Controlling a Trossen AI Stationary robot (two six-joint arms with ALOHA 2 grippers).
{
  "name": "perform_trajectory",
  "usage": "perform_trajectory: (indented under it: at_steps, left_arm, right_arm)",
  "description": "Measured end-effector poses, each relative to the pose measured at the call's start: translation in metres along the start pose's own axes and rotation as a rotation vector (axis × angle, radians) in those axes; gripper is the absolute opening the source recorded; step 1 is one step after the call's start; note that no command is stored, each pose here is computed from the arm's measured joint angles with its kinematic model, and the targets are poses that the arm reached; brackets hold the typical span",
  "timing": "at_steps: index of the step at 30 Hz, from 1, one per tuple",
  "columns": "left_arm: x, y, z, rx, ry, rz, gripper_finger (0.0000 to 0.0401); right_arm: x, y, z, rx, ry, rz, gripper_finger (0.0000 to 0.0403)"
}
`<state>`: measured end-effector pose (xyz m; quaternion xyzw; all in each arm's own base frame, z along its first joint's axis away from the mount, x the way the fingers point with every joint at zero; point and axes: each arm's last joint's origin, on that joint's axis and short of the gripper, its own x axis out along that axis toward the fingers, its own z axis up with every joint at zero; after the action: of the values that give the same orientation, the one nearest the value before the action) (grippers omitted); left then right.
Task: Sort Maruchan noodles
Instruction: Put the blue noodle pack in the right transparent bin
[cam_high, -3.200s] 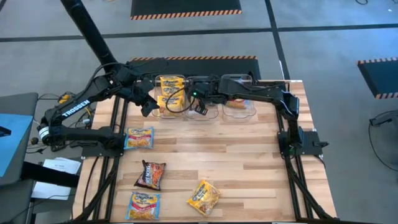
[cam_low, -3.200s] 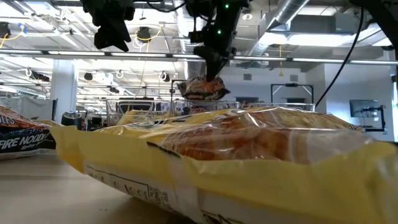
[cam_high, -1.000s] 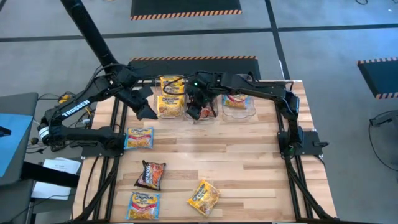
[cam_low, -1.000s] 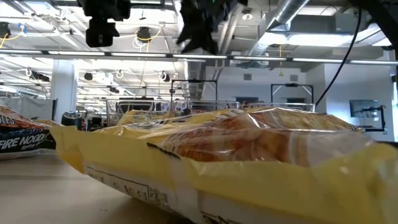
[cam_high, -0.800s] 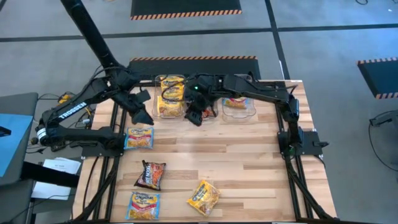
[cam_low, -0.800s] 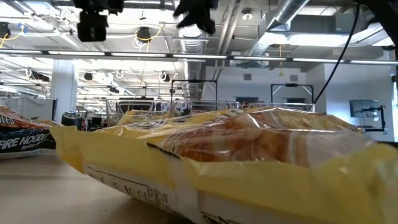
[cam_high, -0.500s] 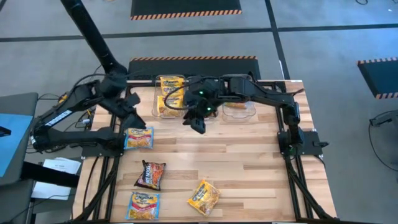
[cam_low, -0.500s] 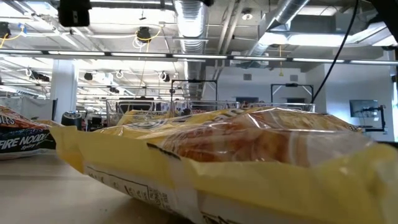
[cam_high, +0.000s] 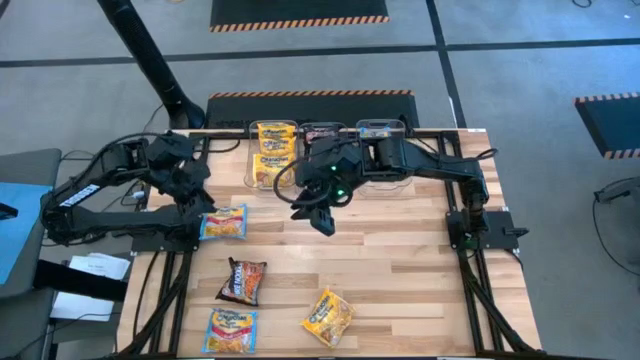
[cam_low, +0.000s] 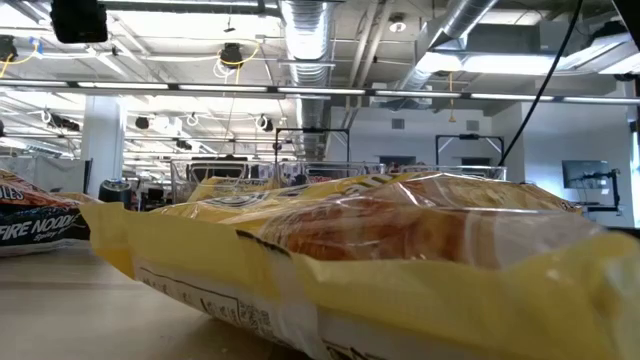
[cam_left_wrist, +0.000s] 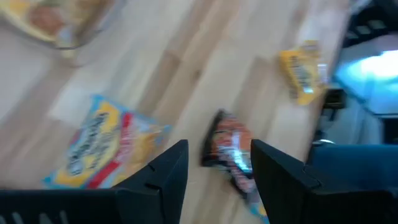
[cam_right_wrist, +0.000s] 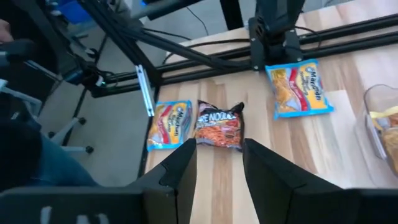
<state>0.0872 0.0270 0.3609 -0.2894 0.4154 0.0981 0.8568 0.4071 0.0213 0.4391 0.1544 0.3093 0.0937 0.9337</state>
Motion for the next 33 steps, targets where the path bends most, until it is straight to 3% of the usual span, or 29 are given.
perform_trajectory:
  at_steps: [4, 21, 33]
  left_arm:
    - [0.003, 0.004, 0.000, -0.020, -0.016, 0.104, 0.0175]
    - [0.090, 0.047, -0.041, -0.203, 0.188, 0.215, 0.0176]
    - [0.134, 0.070, -0.060, -0.339, 0.179, 0.292, 0.0176]
  right_arm:
    - [0.002, 0.005, -0.002, -0.006, 0.008, -0.001, 0.0154]
    - [0.001, 0.003, -0.003, 0.001, 0.021, -0.008, 0.0154]
    - [-0.003, -0.012, 0.000, 0.024, 0.014, -0.041, 0.0154]
